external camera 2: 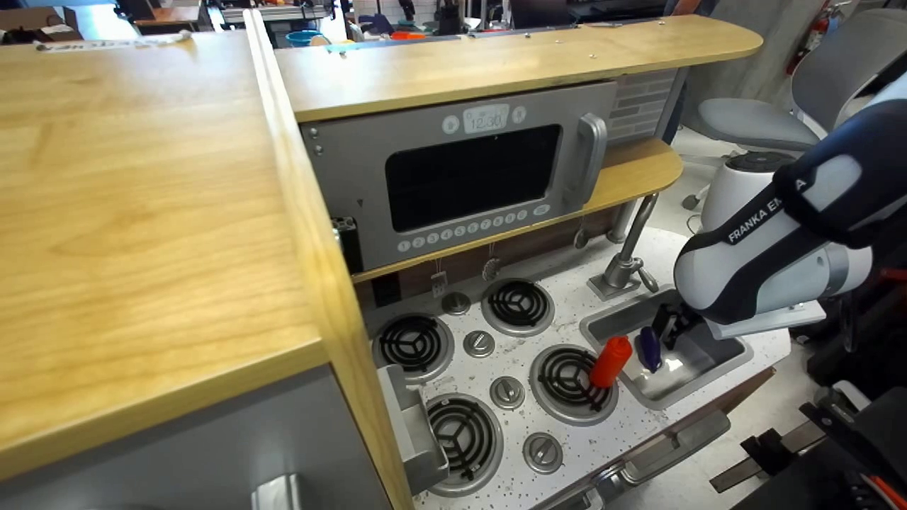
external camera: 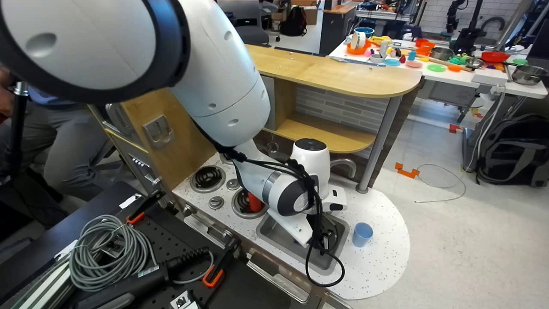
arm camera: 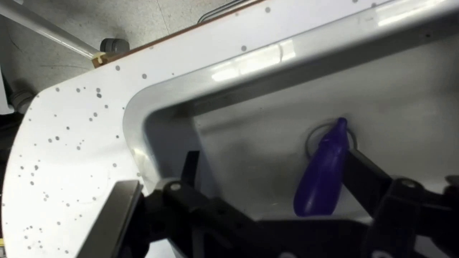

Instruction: Pick up the purple object in the sink and place it on the counter-top.

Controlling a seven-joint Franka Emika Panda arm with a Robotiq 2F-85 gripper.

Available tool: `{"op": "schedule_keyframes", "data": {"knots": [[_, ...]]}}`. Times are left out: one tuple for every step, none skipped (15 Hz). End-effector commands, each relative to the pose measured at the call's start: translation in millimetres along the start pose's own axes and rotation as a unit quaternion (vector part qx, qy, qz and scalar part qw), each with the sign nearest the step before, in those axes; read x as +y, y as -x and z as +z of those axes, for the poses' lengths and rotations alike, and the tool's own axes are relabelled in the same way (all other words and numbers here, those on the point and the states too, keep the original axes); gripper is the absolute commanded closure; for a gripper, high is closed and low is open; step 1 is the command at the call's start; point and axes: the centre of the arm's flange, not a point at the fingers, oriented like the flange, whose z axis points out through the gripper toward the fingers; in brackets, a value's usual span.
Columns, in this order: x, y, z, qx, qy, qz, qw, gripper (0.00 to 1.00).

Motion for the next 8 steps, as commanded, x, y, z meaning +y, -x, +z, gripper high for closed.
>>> {"op": "schedule_keyframes", "data": {"knots": [[-14.6, -21.6, 23.4, 0.011, -0.006, 0.006, 0.9999, 0.0], [-17.7, -23.8, 28.3, 0.011, -0.006, 0.007, 0.9999, 0.0], [-20.3, -24.9, 32.8, 0.012, -0.006, 0.006, 0.9999, 0.0], [-23.6, -26.8, 37.5, 0.014, -0.004, 0.004, 0.9999, 0.0], [-27.1, -27.7, 40.8, 0.015, -0.005, 0.001, 0.9999, 0.0], [-30.3, -28.7, 42.8, 0.014, -0.007, -0.001, 0.9999, 0.0], [-33.8, -30.2, 45.1, 0.014, -0.009, -0.001, 0.9999, 0.0], [-36.7, -31.3, 49.0, 0.012, -0.006, 0.001, 0.9999, 0.0]]}}
